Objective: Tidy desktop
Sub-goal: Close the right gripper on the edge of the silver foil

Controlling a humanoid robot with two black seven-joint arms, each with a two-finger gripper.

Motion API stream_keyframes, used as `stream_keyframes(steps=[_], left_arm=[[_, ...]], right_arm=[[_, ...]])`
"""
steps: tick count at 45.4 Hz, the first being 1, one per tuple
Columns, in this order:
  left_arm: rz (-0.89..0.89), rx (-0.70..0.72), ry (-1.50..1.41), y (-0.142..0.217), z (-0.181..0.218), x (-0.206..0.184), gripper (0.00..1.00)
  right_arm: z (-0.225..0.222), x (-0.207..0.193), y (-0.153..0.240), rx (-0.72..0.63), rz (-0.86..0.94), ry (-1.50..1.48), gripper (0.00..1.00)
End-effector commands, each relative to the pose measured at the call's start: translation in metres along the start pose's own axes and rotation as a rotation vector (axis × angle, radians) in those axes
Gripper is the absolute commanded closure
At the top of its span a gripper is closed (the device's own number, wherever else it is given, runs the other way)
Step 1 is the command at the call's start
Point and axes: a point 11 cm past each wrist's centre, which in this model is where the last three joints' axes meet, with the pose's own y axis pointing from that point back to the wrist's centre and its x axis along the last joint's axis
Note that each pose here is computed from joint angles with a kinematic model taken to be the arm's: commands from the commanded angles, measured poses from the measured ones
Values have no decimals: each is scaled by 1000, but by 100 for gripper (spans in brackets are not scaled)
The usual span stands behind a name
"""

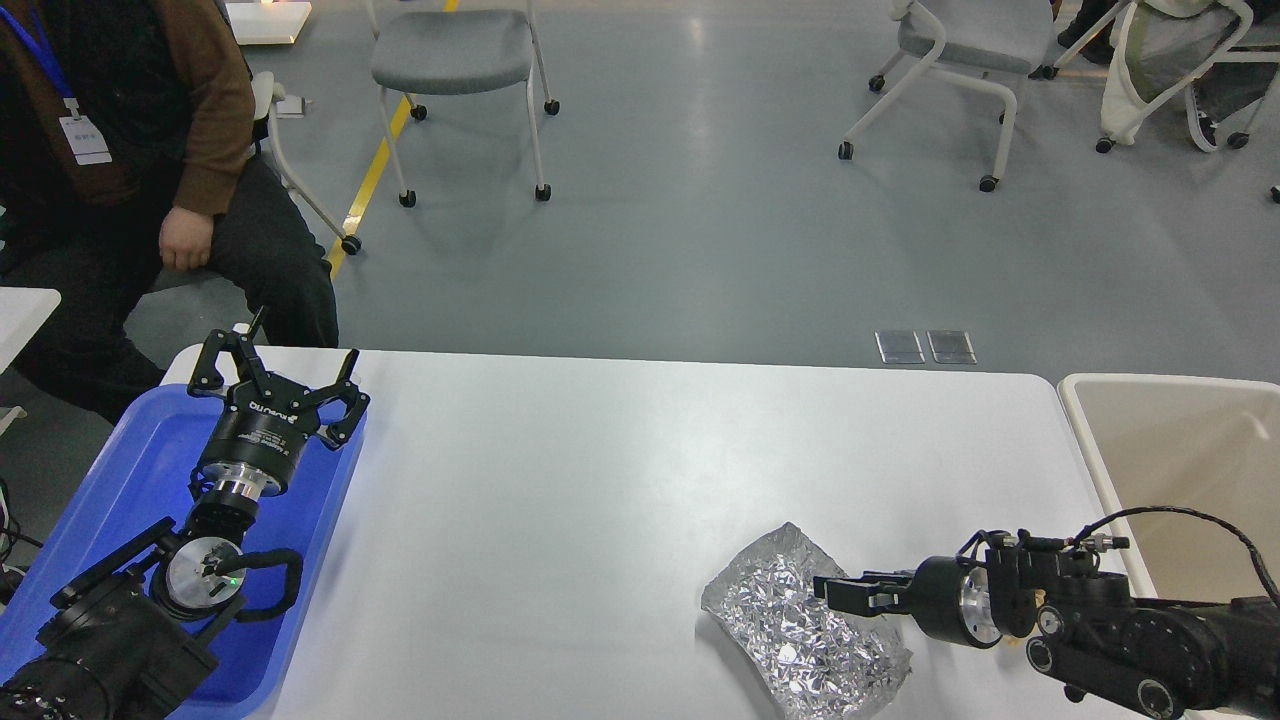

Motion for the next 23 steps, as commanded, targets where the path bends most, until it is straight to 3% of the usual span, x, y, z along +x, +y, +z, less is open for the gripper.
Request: stream_keyframes(steps=[1,6,10,14,23], left_arm=[[0,0,0,0,0,0,0],[0,0,0,0,0,0,0],[0,0,0,0,0,0,0],[0,0,0,0,0,0,0],[0,0,0,0,0,0,0]], right_arm=[[11,-6,3,-9,-3,43,58],[10,-8,3,-6,-5,50,69],[10,-10,4,-3,-7,45,91],[10,-11,5,-1,-6,41,100],[16,-6,13,0,10,24,100]])
